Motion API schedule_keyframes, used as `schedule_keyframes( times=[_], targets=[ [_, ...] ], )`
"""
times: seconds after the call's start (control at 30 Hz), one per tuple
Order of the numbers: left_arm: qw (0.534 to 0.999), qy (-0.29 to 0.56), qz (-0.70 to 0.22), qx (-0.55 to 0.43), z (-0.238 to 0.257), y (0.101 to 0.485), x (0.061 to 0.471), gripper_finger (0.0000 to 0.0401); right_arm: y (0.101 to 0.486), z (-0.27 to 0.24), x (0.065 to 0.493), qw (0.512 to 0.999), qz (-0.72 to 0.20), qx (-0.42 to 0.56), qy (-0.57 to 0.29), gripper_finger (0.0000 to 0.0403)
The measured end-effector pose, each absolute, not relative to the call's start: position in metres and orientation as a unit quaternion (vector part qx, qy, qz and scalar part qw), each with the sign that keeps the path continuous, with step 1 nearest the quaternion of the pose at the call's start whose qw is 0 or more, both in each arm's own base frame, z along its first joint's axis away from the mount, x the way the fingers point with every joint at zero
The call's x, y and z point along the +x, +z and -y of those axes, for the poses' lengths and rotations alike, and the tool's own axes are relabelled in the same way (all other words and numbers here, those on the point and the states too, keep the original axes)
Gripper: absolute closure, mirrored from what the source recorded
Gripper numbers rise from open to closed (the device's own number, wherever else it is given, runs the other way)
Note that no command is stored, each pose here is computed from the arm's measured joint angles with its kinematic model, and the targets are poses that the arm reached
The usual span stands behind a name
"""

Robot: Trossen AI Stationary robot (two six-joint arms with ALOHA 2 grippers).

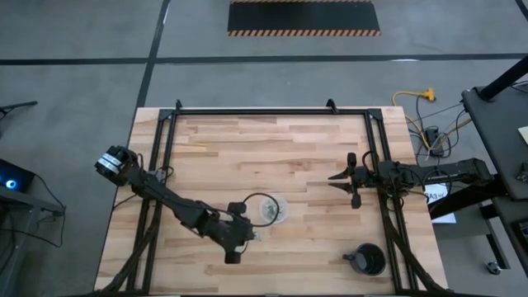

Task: Pick and place items into bin
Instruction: Put the stevia packet into the left transparent bin

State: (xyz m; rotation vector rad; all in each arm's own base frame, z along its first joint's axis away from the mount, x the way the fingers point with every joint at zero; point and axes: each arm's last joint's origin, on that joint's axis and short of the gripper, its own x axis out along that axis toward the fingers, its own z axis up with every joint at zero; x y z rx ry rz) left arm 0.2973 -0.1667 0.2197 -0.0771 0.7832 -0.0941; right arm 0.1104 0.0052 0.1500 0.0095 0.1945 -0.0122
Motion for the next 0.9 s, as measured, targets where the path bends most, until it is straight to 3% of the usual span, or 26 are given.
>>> schedule_keyframes(
  times=[0.9],
  targets=[
    [0.866,0.034,-0.495,-0.063,0.158,0.209,0.275,0.0401,0.150,-0.005,0.110,0.995,-0.097,0.005,-0.006,0.0327]
  ],
)
